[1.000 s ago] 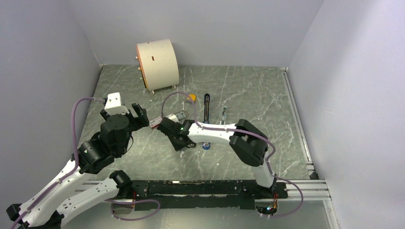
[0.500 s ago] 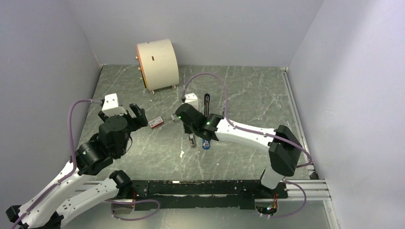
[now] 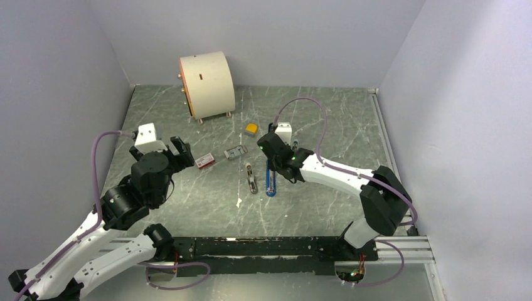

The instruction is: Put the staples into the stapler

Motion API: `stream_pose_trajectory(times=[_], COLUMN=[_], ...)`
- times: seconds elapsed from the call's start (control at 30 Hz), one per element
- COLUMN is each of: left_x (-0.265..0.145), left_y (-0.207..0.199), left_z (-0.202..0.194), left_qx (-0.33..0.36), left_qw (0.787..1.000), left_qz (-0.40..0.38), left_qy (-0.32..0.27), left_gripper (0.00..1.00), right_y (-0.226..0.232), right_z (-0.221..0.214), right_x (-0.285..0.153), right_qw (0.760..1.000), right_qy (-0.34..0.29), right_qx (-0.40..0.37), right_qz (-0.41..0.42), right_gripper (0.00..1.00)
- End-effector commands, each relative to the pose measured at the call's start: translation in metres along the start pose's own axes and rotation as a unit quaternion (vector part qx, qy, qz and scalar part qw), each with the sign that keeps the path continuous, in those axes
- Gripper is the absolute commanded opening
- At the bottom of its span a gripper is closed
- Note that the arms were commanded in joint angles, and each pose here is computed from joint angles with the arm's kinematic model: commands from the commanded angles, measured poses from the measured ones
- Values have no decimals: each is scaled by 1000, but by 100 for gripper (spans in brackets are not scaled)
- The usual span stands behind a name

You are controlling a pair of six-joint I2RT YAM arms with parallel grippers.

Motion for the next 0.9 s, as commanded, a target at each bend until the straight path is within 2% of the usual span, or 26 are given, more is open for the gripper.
stream_pose_trajectory(times=[0.0, 0.27, 0.87], left_x=[2, -1, 1], left_y=[4, 7, 3], left_z=[0, 3, 1], left_qx=[-2, -19, -10], left_qw=[1000, 1000, 1000], left_qz=[17, 11, 6], left_qy=[-5, -20, -13], left_gripper=[86, 85, 85], right_y=[-1, -1, -5], right_z=[8, -1, -25], right_x=[5, 11, 19], right_qw=[999, 999, 999], right_qy=[-28, -22, 29], right_qx=[30, 33, 24], right_qz=[-5, 2, -8], right_gripper=[24, 23, 23])
Point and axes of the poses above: each gripper's point midway between its finger pads, its own x axis out along the fingers, its own y axis along the line the jaws close on, z = x × y, the point moved 3 cm from there along -x, back along the fingers, and after that the axes turned 11 degrees about x, right-handed, at the moved point
